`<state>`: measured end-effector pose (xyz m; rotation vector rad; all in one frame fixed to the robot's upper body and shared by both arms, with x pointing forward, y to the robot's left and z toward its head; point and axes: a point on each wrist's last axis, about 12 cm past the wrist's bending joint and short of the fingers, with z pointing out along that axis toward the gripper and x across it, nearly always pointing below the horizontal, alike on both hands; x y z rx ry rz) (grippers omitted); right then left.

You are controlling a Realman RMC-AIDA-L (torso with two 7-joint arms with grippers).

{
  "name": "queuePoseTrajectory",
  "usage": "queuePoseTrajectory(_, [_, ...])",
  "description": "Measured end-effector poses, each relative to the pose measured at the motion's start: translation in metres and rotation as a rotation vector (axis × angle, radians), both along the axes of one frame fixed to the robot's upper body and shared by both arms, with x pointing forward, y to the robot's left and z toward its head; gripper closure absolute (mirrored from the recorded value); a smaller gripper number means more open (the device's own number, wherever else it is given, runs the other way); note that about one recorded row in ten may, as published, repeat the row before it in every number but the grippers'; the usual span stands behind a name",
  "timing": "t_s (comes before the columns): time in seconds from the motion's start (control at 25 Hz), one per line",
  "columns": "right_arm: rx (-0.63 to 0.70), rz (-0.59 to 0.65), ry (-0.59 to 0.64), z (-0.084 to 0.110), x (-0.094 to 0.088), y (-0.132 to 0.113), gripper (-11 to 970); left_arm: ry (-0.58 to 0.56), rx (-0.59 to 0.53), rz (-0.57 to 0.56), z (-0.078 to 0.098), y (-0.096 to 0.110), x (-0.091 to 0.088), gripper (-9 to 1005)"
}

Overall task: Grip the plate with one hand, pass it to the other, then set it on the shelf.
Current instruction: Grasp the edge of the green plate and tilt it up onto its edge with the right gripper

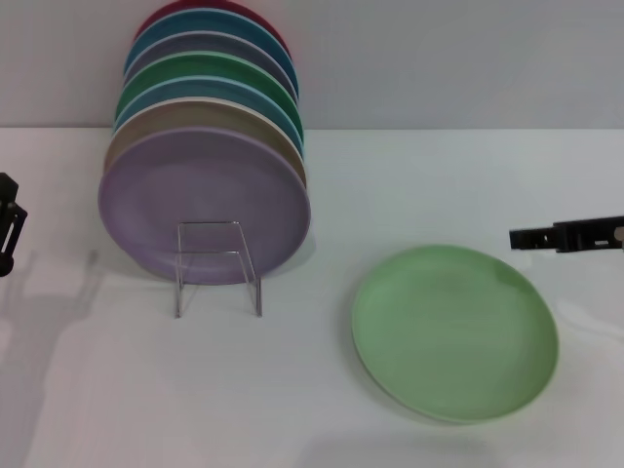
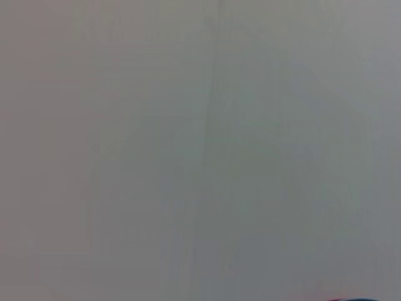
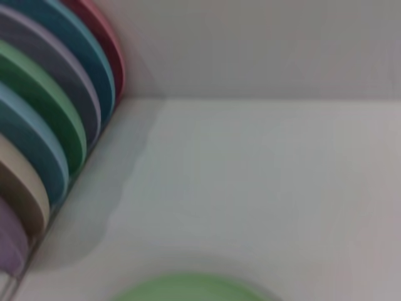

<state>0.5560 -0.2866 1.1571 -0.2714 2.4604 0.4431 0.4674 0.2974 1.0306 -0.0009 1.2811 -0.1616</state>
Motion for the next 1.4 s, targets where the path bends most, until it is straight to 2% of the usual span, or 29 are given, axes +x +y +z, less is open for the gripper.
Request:
queuePoseTrajectory(0.2, [-0.082,-0.019,0.093,-0.001,0.002,-0.003,313,0.010,0.000,-0.007,0.000,-0.002,0.005,225])
queuePoseTrajectory(0.36, [-0.082,-0.023,0.130,-0.004,0.004,-0.005,313,0.011,-0.001,-0.008,0.000,-0.003,0.005,225])
queuePoseTrajectory(0.6, [-0.041,-0.023,0.223,-0.023,0.008,-0.011,314,0.009,-0.003,-0.009,0.000,-0.004,0.006,226])
queuePoseTrajectory(1.4, [-0.037,-0.008,0.258,-0.036,0.008,-0.009,322,0.011,-0.029,-0.004,0.000,-0.003,0.003,226])
